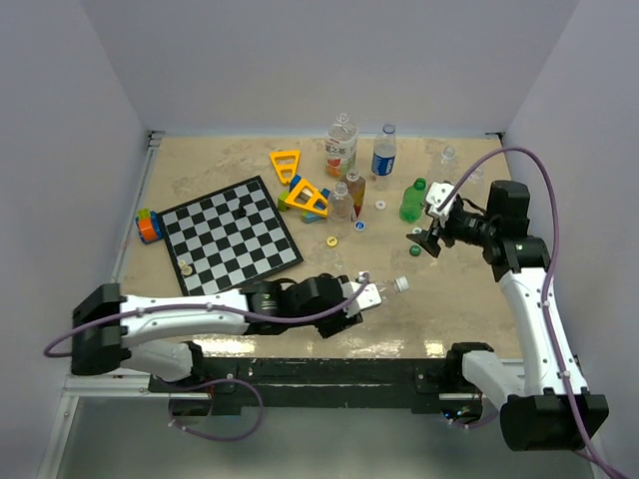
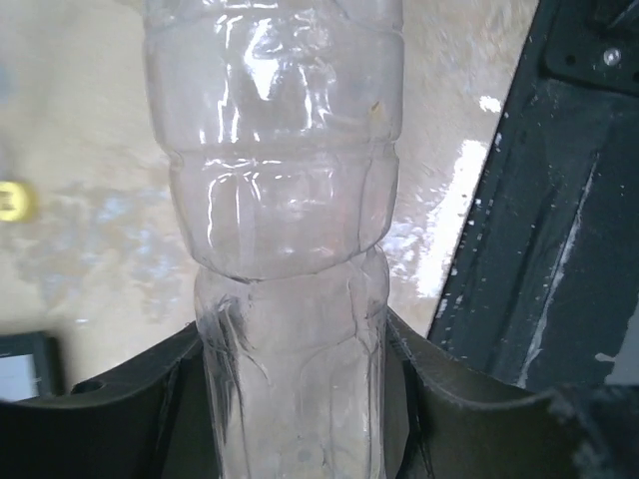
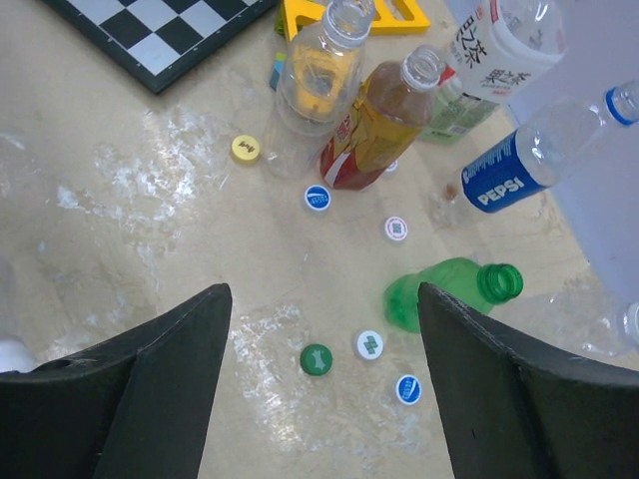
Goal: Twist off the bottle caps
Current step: Pick up the plastic bottle at the center of the board, then unscrew the bottle cap from the plastic bottle.
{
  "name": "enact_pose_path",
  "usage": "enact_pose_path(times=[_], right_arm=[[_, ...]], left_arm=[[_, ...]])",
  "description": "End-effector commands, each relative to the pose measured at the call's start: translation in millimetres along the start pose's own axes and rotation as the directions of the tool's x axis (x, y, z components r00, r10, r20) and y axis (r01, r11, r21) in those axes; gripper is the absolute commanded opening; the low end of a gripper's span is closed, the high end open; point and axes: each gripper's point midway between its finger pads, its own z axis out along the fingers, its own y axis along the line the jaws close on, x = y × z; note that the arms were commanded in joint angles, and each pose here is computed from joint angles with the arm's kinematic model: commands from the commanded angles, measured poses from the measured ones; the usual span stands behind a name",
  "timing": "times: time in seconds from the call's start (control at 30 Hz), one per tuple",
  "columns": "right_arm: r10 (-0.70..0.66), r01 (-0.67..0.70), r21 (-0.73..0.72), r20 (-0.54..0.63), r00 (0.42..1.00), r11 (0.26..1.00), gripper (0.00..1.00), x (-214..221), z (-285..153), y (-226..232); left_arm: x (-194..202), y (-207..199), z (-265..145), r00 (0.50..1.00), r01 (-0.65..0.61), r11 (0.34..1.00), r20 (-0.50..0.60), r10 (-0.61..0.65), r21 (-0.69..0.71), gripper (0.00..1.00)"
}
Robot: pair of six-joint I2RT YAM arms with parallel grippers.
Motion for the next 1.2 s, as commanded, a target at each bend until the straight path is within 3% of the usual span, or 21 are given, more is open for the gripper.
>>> enact_pose_path(times=[0.0, 0.23, 0.53, 1.17], right_arm=[[-0.026, 0.025, -0.154, -0.001, 1.0, 0.988, 0.79, -7, 1, 13], [0.056, -0.048, -0.323, 0.016, 0.998, 0.945, 0.8, -12, 12, 34], [0.113, -0.086, -0.455, 0.031, 0.993, 0.886, 0.78, -49, 45, 77], [0.218, -0.159, -0.585, 0.03, 0.976, 0.795, 0.76, -56, 46, 105]], left_arm=[[-21, 40, -45, 0.975, -0.093, 0.985, 0.186, 0.119, -0.143, 0.06], [-21, 65, -93, 0.922, -0.038, 0.967, 0.363, 0.131, -0.254, 0.06], [-6, 71, -79, 0.952, -0.055, 0.958, 0.274, 0.135, -0.281, 0.05], [-2, 76, -76, 0.961, -0.039, 0.955, 0.25, 0.116, -0.293, 0.05]])
